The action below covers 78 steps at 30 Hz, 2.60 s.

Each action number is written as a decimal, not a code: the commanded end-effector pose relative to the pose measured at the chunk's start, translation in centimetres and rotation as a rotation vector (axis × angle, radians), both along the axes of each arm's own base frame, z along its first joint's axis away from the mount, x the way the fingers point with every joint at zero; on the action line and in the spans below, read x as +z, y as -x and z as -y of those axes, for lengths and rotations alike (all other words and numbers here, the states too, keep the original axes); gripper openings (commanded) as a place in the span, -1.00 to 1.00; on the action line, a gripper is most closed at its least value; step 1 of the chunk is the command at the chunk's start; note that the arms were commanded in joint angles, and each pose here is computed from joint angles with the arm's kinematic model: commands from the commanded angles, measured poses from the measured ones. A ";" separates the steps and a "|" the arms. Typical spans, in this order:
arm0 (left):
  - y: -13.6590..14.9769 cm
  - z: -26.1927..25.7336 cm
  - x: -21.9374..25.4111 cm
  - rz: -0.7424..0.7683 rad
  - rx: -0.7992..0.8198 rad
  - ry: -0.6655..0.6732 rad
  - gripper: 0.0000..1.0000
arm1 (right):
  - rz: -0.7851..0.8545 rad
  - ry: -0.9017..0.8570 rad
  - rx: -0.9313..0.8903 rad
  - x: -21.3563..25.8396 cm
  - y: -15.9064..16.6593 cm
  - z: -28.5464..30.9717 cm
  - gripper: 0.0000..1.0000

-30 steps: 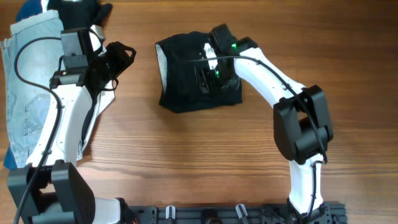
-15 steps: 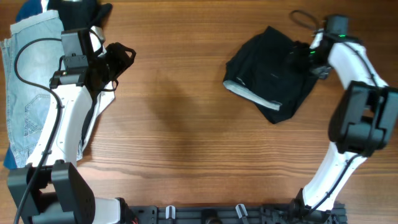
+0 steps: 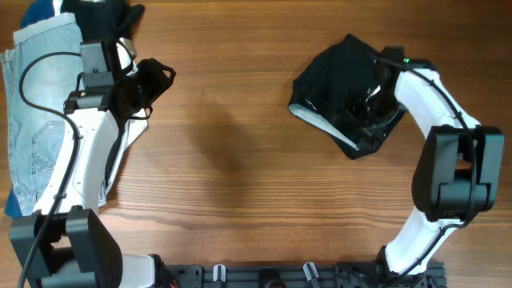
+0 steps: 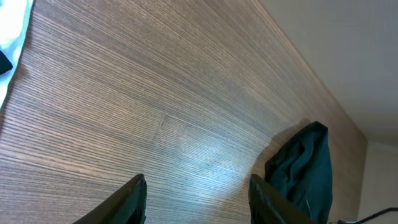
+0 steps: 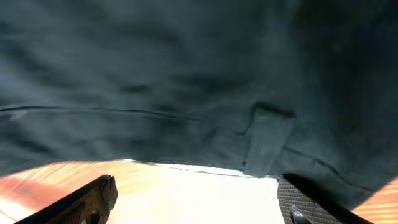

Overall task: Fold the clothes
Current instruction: 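Grasp the folded bundle with the right gripper and drag it to the upper right, then push the folded shorts into the upper-right corner with the right gripper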

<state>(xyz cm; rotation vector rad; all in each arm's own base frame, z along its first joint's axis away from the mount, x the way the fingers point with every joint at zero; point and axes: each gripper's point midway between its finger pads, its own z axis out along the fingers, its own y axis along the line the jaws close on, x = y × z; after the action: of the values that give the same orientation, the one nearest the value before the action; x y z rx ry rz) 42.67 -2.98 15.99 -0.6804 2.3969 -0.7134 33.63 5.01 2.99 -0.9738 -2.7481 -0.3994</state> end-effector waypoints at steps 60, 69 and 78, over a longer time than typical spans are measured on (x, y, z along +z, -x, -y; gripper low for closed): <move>0.1 -0.4 -0.2 -0.007 0.003 -0.035 0.37 | 0.645 0.579 0.759 -8.9 -20.2 11.2 0.83; 0.0 -0.7 -0.3 -0.009 0.017 -0.053 0.39 | 0.623 0.612 0.771 -7.4 -20.0 12.6 0.88; 0.0 -0.7 -0.3 -0.009 0.018 -0.054 0.98 | 1.193 0.651 0.693 24.4 -19.0 8.4 1.00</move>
<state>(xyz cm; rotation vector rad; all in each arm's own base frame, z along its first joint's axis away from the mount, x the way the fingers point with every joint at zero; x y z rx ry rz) 42.46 -2.26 15.48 -0.7007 2.4097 -0.6491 54.24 -4.94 18.50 0.3377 -3.9664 0.2145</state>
